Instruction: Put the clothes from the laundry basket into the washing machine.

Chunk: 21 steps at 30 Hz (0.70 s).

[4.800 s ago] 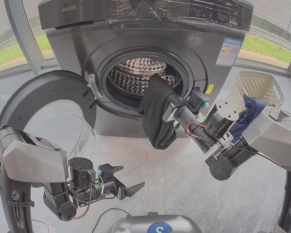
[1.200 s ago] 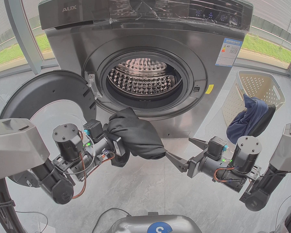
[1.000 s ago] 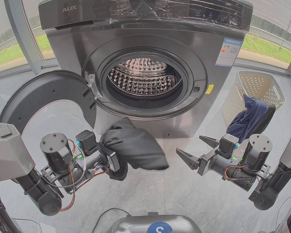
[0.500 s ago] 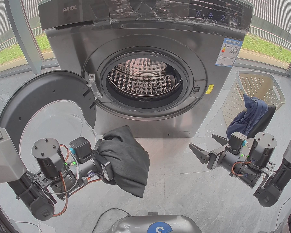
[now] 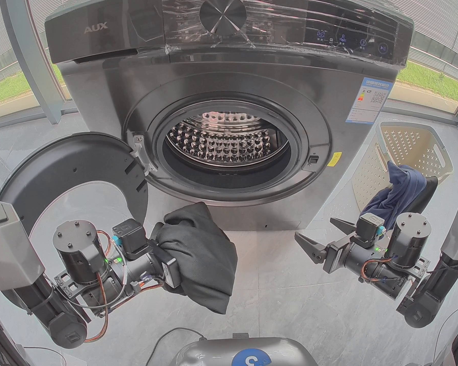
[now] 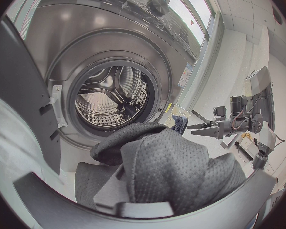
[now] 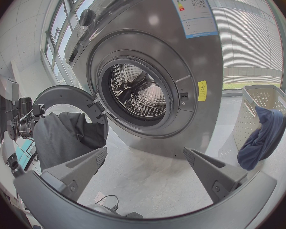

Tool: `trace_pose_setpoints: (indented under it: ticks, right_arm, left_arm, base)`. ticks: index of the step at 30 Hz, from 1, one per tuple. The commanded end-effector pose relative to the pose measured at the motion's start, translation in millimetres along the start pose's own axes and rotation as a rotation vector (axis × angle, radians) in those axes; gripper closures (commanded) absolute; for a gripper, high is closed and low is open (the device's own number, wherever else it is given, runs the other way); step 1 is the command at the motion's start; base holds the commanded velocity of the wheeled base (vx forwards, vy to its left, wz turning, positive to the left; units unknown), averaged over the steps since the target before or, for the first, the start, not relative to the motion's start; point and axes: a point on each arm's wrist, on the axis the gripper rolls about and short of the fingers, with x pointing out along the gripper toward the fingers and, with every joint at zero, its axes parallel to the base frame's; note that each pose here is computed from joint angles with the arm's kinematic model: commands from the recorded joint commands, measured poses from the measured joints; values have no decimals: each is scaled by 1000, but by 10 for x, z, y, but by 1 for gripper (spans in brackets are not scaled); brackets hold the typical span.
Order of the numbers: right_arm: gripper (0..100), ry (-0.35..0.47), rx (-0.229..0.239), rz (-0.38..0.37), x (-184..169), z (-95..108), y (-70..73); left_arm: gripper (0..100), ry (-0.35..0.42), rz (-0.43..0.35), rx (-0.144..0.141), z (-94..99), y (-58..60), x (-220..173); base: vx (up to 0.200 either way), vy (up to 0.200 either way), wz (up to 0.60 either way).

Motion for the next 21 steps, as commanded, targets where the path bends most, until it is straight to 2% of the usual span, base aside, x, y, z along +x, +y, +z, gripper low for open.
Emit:
trace_pose_setpoints:
  ticks: [1, 7, 11, 21]
  right_arm:
    - [0, -4, 0, 0, -1, -1, -2]
    - [0, 2, -1, 1, -12, -12, -3]
    - [0, 8, -1, 3, -20, -22, 4]
    - [0, 101, -16, 38, -184, -184, 86]
  left_arm:
    - [100, 2, -6, -1, -12, -12, 7]
    - [100, 13, -5, -2, -40, -9, 19]
    - [100, 18, -5, -1, -53, -12, 22]
    - [100, 31, -24, -1, -83, -64, 24]
  base:
    - [200, 0, 0]
    - [200, 0, 0]
    - [0, 0, 0]
    - [0, 0, 0]
